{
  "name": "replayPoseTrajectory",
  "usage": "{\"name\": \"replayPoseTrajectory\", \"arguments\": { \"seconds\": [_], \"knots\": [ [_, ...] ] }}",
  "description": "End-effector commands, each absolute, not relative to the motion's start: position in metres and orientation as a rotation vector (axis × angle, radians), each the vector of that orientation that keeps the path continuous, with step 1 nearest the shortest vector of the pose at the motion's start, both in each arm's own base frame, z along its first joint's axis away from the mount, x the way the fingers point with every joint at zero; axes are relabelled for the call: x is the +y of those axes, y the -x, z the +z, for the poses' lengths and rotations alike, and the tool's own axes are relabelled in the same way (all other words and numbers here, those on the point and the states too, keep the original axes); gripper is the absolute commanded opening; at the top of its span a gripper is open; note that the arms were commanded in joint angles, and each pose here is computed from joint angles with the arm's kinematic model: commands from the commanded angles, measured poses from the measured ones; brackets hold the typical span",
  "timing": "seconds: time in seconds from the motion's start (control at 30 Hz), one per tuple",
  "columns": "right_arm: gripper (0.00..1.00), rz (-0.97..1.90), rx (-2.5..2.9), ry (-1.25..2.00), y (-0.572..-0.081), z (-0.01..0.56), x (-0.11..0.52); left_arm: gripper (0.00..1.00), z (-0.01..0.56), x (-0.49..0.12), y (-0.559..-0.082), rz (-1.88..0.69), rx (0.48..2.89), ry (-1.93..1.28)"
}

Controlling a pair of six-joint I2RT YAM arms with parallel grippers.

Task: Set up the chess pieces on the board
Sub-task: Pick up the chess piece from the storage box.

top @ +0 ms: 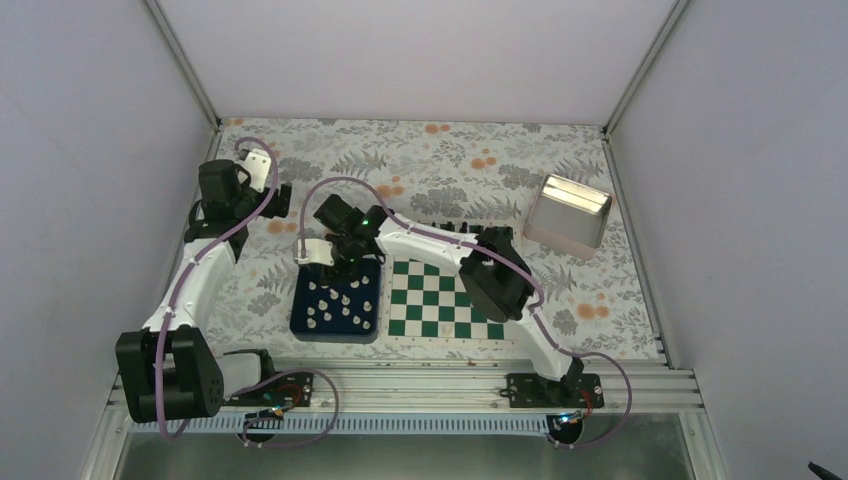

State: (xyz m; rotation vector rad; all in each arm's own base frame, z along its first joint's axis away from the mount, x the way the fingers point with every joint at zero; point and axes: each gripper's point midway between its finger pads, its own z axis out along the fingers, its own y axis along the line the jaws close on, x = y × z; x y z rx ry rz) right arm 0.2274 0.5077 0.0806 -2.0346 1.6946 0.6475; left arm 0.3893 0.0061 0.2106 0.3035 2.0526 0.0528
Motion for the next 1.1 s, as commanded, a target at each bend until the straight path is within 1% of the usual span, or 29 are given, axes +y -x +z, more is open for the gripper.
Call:
{"name": "replayPoseTrajectory", "arguments": {
  "seconds": [0.0, 0.57, 0.7, 0.77, 0.83, 0.97, 1.07],
  "knots": [
    [0.4, 0.691, 1.676, 2.033, -0.223, 0.082, 0.52, 1.0, 0.216, 0.006, -0.387, 0.053, 2.021, -0.316],
    [0.39, 0.638, 1.688, 2.037, -0.232, 0.055, 0.523, 1.0, 0.216, 0.006, -0.386, 0.047, 2.017, -0.316],
    [0.36, 0.635, 1.686, 2.034, -0.233, 0.053, 0.523, 1.0, 0.217, 0.006, -0.386, 0.046, 2.017, -0.315],
    [0.31, 0.634, 1.688, 2.029, -0.233, 0.053, 0.524, 1.0, 0.216, 0.006, -0.386, 0.044, 2.02, -0.315],
    [0.21, 0.632, 1.687, 2.025, -0.234, 0.055, 0.524, 1.0, 0.216, 0.007, -0.386, 0.045, 2.018, -0.314],
    [0.06, 0.626, 1.666, 2.006, -0.234, 0.072, 0.522, 1.0, 0.216, 0.007, -0.386, 0.044, 2.017, -0.313],
    [0.04, 0.616, 1.649, 1.996, -0.232, 0.093, 0.516, 1.0, 0.216, 0.007, -0.386, 0.042, 2.017, -0.315]
  ]
}}
